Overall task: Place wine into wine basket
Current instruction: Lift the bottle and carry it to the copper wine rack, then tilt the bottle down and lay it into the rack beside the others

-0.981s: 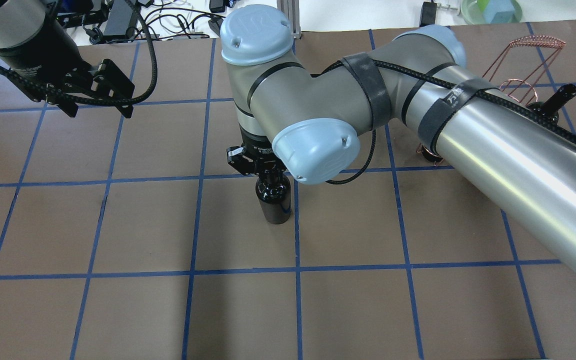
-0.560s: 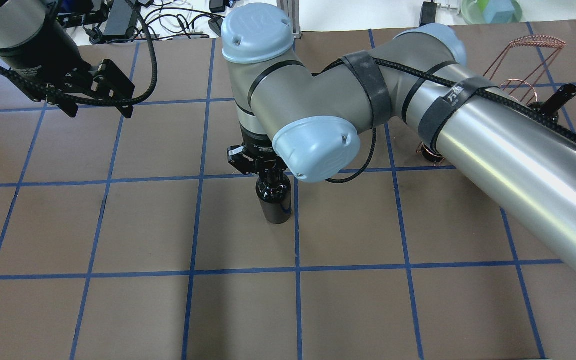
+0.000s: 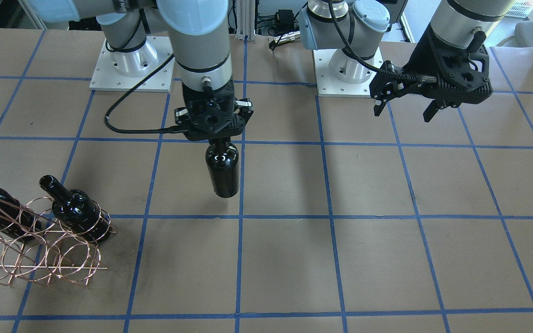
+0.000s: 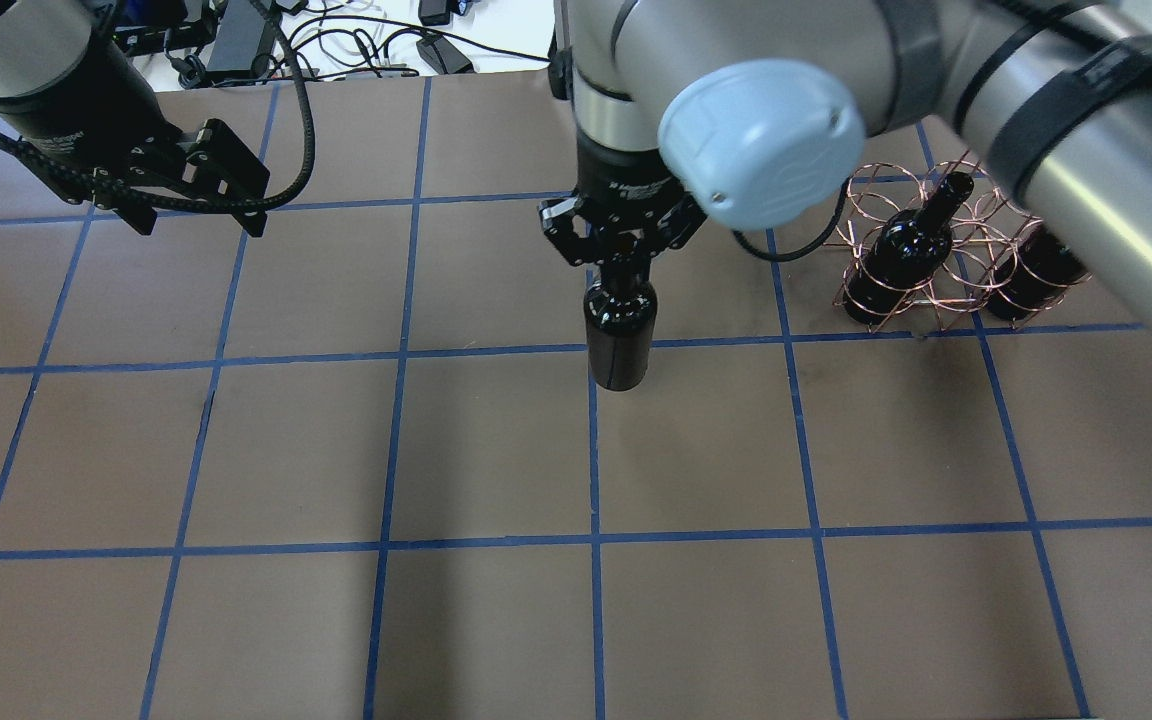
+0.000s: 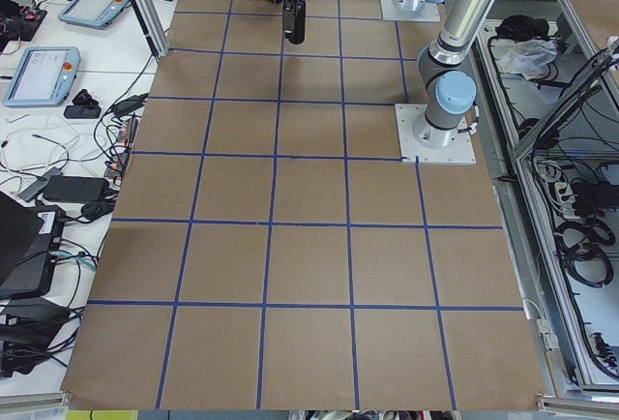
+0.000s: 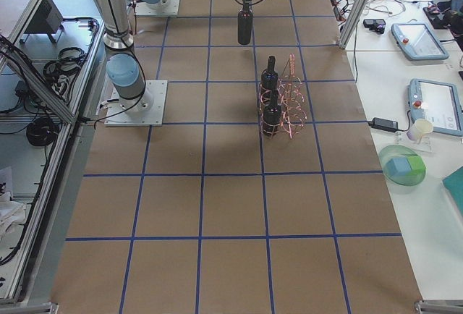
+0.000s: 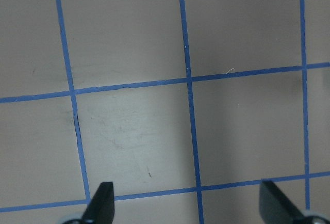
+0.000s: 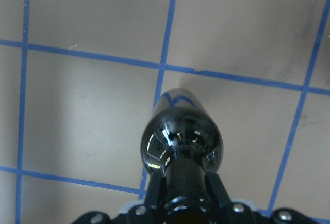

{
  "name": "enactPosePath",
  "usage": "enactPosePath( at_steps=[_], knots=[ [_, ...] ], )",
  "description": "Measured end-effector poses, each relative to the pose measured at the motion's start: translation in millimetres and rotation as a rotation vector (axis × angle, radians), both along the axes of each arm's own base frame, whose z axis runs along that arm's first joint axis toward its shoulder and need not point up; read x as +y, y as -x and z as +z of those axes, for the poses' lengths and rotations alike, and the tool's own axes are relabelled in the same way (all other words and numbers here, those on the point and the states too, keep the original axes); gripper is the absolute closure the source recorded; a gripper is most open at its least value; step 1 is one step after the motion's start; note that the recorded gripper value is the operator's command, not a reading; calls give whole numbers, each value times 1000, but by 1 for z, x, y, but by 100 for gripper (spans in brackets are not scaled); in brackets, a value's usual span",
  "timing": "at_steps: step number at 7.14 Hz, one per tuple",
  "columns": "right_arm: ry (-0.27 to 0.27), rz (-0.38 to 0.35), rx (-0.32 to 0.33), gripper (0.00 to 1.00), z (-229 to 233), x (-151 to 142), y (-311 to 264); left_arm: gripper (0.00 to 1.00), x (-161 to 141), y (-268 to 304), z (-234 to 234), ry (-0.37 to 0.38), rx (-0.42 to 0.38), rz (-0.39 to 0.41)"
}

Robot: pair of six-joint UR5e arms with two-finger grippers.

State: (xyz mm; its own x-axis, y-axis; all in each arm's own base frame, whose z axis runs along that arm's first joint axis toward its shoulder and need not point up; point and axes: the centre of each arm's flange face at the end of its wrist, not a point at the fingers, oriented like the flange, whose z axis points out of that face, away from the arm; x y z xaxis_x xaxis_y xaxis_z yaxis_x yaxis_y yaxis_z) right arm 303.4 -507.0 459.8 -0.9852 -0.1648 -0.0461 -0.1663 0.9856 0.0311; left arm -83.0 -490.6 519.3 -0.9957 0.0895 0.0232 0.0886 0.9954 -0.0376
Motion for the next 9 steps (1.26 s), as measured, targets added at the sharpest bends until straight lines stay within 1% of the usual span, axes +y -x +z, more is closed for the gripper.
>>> enactPosePath(
  at_steps=[1,2,3,4,6,7,8,9],
  knots=[
    [11,-4,-2,100,22,-6,36,0,0,0,0,0,0,0],
    [15,-3,9,100,40,-7,73,0,0,0,0,-1,0,0],
    [9,19,33,100,55,-3,105,0,0,0,0,0,0,0],
    [-11,38,53,100,63,2,132,0,0,0,0,0,-1,0],
    [-48,17,67,100,69,0,188,0,0,0,0,2,-2,1],
    [-54,19,72,100,72,-2,218,0,0,0,0,2,-2,1],
    [-60,39,95,100,75,-2,246,0,0,-1,0,2,-3,1],
    [-70,70,134,100,79,0,274,0,0,0,0,2,-2,1]
  ],
)
